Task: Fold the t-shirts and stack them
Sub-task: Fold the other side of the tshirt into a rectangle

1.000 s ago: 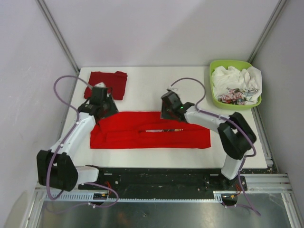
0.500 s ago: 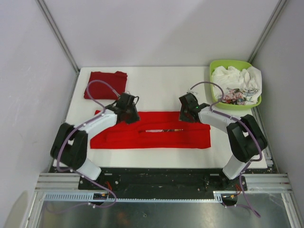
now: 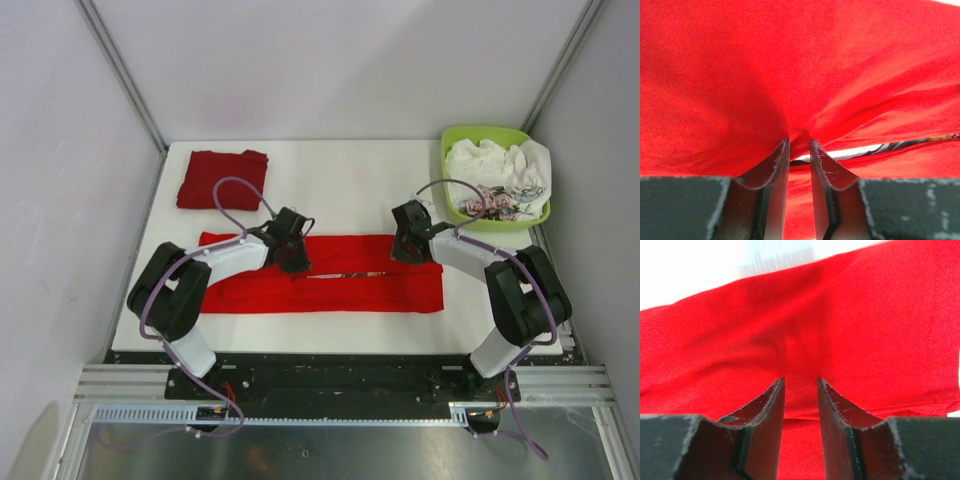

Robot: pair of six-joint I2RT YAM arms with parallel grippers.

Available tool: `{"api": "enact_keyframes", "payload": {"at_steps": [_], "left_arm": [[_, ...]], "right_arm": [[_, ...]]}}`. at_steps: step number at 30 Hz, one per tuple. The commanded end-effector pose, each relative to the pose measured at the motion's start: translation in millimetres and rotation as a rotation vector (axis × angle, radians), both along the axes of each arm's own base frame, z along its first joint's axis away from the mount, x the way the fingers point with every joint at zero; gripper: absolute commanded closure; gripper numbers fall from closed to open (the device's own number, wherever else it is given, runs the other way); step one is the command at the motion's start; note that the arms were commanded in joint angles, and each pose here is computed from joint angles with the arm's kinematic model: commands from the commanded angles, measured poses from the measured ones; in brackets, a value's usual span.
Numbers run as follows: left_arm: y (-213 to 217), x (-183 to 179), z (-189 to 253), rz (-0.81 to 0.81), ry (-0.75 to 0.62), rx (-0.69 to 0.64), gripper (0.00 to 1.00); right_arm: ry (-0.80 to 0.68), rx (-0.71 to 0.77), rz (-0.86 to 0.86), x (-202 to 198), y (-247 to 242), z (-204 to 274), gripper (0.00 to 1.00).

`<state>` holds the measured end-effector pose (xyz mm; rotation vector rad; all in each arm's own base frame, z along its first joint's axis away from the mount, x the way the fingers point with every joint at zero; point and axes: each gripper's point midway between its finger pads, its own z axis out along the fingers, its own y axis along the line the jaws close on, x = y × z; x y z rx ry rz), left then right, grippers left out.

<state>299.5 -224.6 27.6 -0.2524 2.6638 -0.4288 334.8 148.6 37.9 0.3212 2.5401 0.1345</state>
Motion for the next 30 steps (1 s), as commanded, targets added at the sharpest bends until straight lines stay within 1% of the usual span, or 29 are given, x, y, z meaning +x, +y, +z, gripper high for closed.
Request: {"api": "enact_keyframes", "payload": {"at_steps": [1, 9, 18, 21, 30], "left_arm": [[-0.1, -6.0, 5.3, -0.009, -0.017, -0.015, 0.73], [5.5, -17.8, -16.3, -0.016, 0.043, 0.016, 0.74], [3.5, -14.9, -10.7, -0.018, 0.031, 0.010, 0.75], [3.1, -14.8, -10.6, -0.018, 0.032, 0.009, 0.75], [2.0, -12.9, -8.5, -0.016, 0.028, 0.007, 0.75]], "right_arm": [[-0.022, -0.007, -0.010, -2.7, -10.2, 9.6, 0.63], [0.002, -0.021, -0.078, -16.4, -41.8, 5.8, 0.63], [0.029, -0.033, -0.137, -28.4, -69.5, -5.6, 0.63], [0.021, -0.038, -0.148, -30.1, -72.9, -3.1, 0.62], [0.014, -0.099, -0.240, -37.4, -105.7, 2.0, 0.61]]}}
